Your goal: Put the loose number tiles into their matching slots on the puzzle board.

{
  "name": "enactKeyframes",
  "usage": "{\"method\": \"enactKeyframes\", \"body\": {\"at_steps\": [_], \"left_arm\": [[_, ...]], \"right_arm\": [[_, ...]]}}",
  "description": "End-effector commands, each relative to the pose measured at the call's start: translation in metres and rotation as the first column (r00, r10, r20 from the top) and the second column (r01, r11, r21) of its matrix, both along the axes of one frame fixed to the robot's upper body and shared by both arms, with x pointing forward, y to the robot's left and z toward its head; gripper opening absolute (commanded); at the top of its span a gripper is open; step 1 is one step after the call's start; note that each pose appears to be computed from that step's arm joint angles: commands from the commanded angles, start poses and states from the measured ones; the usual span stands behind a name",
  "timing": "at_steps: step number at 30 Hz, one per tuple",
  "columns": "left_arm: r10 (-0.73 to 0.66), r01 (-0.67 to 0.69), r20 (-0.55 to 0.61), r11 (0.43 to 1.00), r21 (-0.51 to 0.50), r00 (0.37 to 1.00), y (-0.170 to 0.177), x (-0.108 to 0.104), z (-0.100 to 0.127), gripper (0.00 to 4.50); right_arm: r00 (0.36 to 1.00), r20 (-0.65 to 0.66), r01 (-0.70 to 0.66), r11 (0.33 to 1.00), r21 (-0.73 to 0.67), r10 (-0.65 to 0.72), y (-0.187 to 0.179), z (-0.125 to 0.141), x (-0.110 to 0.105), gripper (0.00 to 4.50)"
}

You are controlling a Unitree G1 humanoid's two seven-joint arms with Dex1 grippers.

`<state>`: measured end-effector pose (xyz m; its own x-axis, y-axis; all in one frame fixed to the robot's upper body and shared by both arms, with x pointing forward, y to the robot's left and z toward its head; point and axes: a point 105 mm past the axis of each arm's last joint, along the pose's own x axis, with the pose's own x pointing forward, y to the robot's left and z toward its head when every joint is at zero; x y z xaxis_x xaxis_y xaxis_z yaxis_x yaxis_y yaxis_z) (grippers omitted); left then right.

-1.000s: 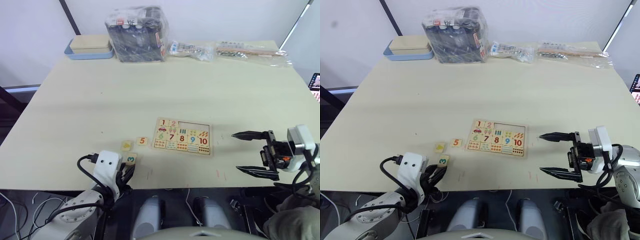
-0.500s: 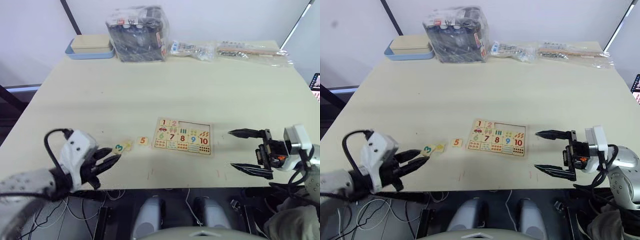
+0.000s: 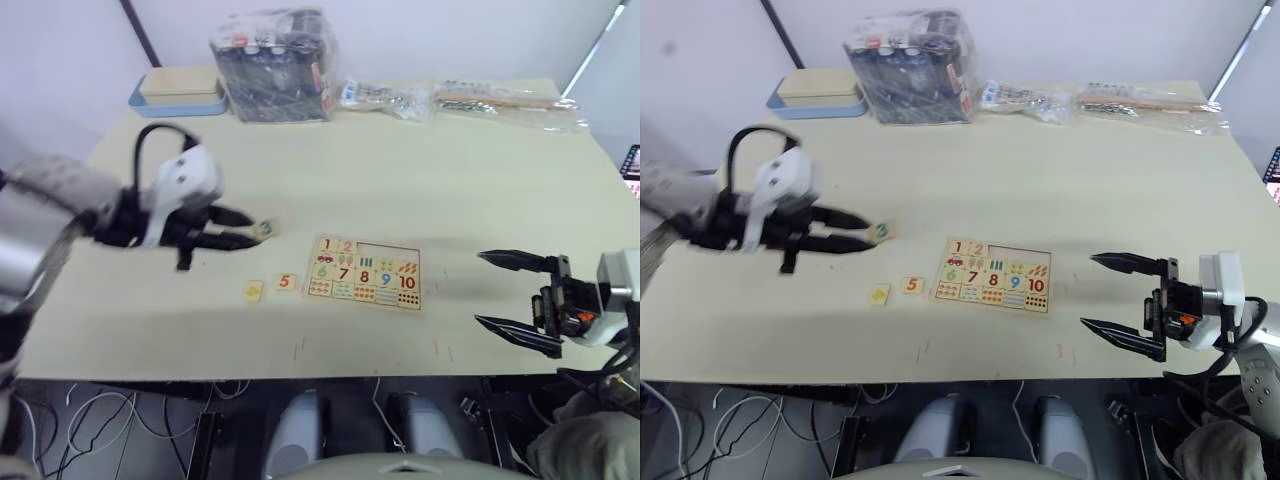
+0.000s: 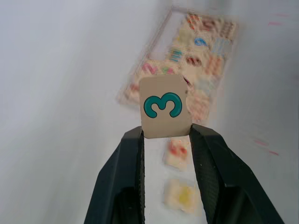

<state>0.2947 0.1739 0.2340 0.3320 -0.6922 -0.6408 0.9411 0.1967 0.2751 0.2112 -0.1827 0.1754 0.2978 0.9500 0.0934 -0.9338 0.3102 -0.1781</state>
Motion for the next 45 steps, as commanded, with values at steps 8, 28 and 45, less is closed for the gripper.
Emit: {"method": "enactKeyframes", "body": {"at_steps": [8, 28, 45], "left_arm": [[-0.176, 0.196, -0.093, 0.935, 0.295, 0.98, -0.057, 0.038, -0.005, 0.94], [-0.301, 0.323, -0.127, 0.806, 0.495, 0.945, -0.125, 0.085, -0.053, 0.94], [-0.312, 0.34, -0.144, 0.782, 0.522, 0.939, -0.147, 0.086, -0.063, 0.94]], "right_arm": [[0.993, 0.094, 0.077, 0.997, -0.027, -0.074, -0.009, 0.013, -0.005, 4.5], [0.987, 0.122, 0.111, 0.993, -0.051, -0.104, -0.016, 0.005, 0.004, 4.5], [0.985, 0.114, 0.133, 0.989, -0.057, -0.126, -0.024, -0.001, -0.002, 4.5]]}}
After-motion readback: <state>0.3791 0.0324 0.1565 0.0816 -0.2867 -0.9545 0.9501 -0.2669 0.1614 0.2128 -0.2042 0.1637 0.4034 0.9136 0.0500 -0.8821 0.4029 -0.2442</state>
